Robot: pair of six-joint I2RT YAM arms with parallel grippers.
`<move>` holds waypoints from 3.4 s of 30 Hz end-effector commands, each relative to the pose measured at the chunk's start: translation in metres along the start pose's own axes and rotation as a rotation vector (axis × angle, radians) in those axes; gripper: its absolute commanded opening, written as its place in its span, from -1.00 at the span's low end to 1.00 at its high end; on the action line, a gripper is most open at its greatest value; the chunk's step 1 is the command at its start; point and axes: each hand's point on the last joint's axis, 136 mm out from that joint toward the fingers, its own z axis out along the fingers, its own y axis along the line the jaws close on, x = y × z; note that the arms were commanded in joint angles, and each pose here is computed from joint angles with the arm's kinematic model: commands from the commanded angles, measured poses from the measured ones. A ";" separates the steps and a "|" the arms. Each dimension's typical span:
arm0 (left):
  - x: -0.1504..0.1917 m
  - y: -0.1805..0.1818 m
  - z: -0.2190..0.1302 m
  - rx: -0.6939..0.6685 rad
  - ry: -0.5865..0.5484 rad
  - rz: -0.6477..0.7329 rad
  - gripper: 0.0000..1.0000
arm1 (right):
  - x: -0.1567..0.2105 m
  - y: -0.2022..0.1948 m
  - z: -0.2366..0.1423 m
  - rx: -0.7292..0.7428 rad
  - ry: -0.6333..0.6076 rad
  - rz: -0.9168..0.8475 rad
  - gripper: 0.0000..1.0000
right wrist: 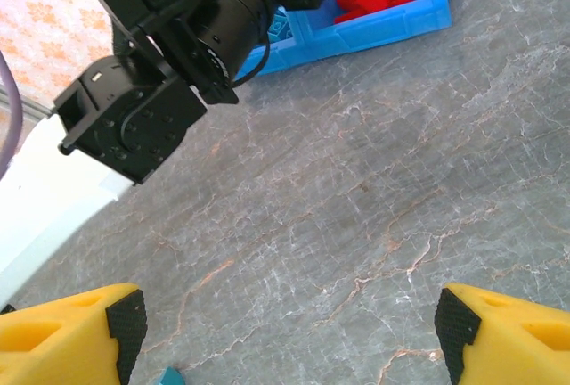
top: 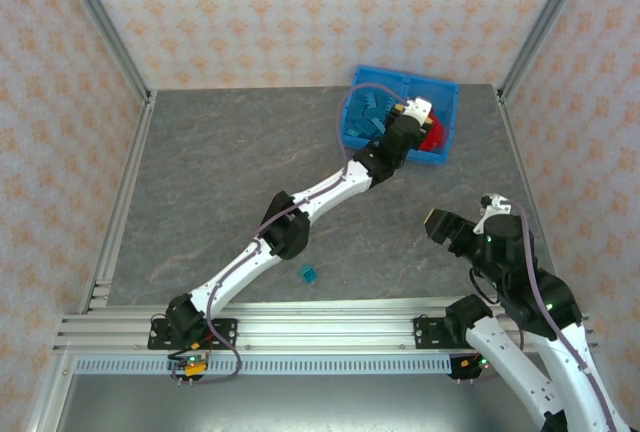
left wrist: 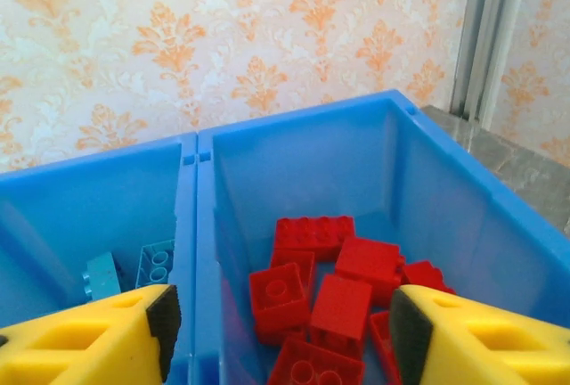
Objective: Sort the legos into containers by color
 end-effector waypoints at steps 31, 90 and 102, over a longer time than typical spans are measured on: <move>-0.057 0.092 -0.429 0.405 0.070 0.176 0.99 | 0.018 0.117 0.064 -0.438 0.251 -0.130 0.95; 0.065 0.131 -0.529 0.363 0.368 -0.042 1.00 | 0.158 0.151 0.170 -0.221 0.527 -0.460 -0.45; 0.071 0.143 -0.474 0.249 0.497 -0.105 1.00 | 0.003 0.134 0.220 -0.100 0.246 -0.270 -0.46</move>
